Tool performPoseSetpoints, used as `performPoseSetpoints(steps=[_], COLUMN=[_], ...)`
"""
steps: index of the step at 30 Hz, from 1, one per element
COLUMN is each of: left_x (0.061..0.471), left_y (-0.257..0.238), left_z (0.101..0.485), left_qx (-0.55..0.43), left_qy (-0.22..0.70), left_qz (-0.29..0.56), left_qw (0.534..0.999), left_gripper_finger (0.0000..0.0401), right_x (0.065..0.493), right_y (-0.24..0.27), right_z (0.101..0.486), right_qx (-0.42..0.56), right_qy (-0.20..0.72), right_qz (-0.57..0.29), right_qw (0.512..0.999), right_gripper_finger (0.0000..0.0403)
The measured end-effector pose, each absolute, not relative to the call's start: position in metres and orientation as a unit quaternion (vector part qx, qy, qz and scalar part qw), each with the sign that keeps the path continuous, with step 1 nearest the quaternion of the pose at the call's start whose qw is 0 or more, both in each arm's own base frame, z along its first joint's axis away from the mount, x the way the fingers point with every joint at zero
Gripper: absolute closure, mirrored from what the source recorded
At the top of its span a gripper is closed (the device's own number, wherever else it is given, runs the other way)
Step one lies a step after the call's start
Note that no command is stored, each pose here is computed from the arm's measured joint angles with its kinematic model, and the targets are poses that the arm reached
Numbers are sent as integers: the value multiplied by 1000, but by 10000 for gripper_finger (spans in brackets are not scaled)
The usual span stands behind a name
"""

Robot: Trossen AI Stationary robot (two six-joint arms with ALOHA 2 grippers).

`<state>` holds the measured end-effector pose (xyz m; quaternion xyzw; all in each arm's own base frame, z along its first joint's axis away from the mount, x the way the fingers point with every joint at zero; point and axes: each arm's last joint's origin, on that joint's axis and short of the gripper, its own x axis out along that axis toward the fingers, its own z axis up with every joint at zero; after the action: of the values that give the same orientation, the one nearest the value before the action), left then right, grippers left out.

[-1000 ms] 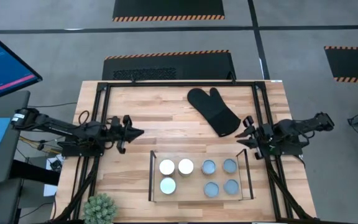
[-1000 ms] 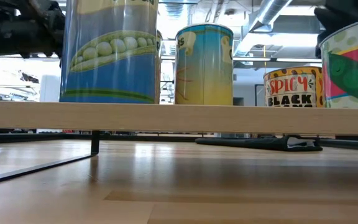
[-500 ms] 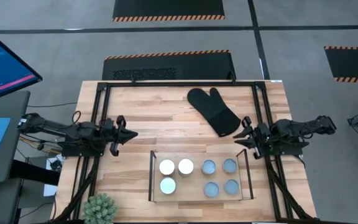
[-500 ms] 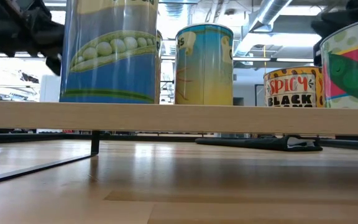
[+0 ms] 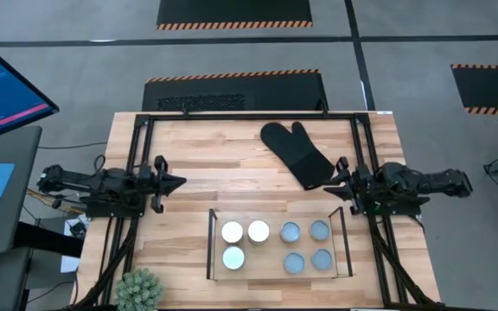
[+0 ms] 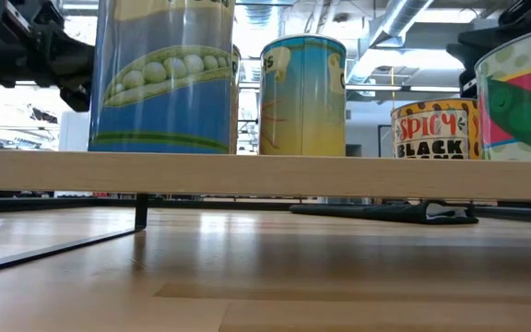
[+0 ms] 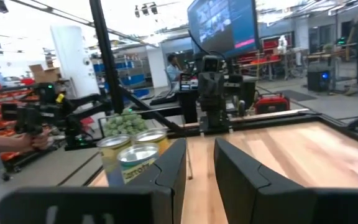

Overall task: Pick and place cans onto a shelf
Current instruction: Return to Home Position

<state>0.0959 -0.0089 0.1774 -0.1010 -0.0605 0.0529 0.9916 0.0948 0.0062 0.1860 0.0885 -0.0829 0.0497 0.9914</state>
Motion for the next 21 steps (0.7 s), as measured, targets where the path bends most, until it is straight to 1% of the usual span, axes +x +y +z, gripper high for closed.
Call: performPoseSetpoints(steps=[3, 8, 14, 21], left_x=[96, 96, 96, 96], left_y=[-8, -8, -8, -8], left_z=[177, 177, 176, 172], left_qx=[-110, -111, -127, -123], left_qy=[-58, -61, -57, -39], left_qz=[58, 61, 67, 69], left_qw=[991, 990, 988, 989], left_gripper_finger=[401, 401, 401, 401], right_x=[95, 94, 94, 95], right_y=[3, 1, -4, -7], right_z=[186, 188, 186, 182], right_qx=[88, 81, 66, 56], right_qy=[-83, -87, -81, -59], right_qz=[47, 80, 57, 39], right_qw=[992, 990, 993, 996], right_gripper_finger=[294, 294, 294, 294])
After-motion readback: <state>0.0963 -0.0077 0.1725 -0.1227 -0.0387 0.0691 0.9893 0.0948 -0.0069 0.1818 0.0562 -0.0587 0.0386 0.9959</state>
